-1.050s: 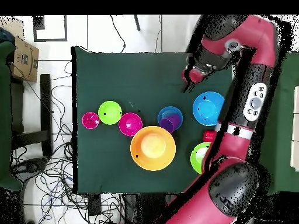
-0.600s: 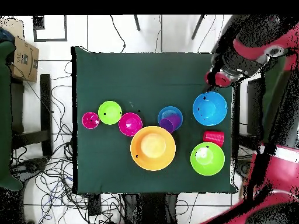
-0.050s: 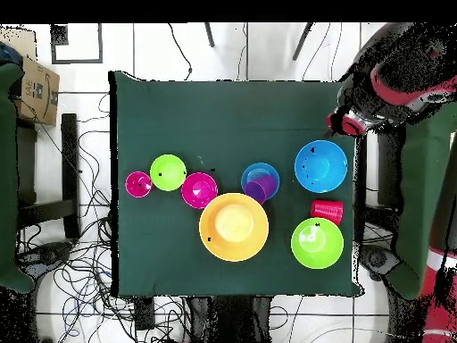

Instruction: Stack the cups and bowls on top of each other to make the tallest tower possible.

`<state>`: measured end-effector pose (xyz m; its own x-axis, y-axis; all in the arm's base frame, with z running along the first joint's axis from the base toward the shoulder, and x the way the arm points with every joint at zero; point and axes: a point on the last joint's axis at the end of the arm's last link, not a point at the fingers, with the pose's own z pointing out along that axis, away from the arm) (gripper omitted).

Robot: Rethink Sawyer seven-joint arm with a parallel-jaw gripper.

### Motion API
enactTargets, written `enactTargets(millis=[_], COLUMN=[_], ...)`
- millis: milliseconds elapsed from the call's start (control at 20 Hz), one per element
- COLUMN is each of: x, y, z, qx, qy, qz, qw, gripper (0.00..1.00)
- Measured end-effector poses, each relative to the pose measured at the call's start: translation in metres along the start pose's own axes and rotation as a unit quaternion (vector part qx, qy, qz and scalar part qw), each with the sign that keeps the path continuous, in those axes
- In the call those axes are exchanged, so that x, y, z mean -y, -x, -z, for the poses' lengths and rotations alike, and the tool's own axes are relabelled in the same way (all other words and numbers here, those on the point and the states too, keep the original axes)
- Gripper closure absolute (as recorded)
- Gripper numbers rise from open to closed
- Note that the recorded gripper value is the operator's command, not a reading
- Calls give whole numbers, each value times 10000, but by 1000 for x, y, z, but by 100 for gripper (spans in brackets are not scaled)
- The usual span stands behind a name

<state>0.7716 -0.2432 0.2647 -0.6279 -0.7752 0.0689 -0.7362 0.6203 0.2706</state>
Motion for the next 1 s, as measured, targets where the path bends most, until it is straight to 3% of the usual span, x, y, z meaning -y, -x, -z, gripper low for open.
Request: enactTargets(millis=[350, 600, 1000], x=[-6, -12, -28], y=[-1, 1, 23], z=[-15, -28, -36], qx=[-125, -179, -193], qy=[-1, 204, 449], qz=[36, 44, 150], qw=[9999, 9996, 9987], gripper=[0, 0, 0])
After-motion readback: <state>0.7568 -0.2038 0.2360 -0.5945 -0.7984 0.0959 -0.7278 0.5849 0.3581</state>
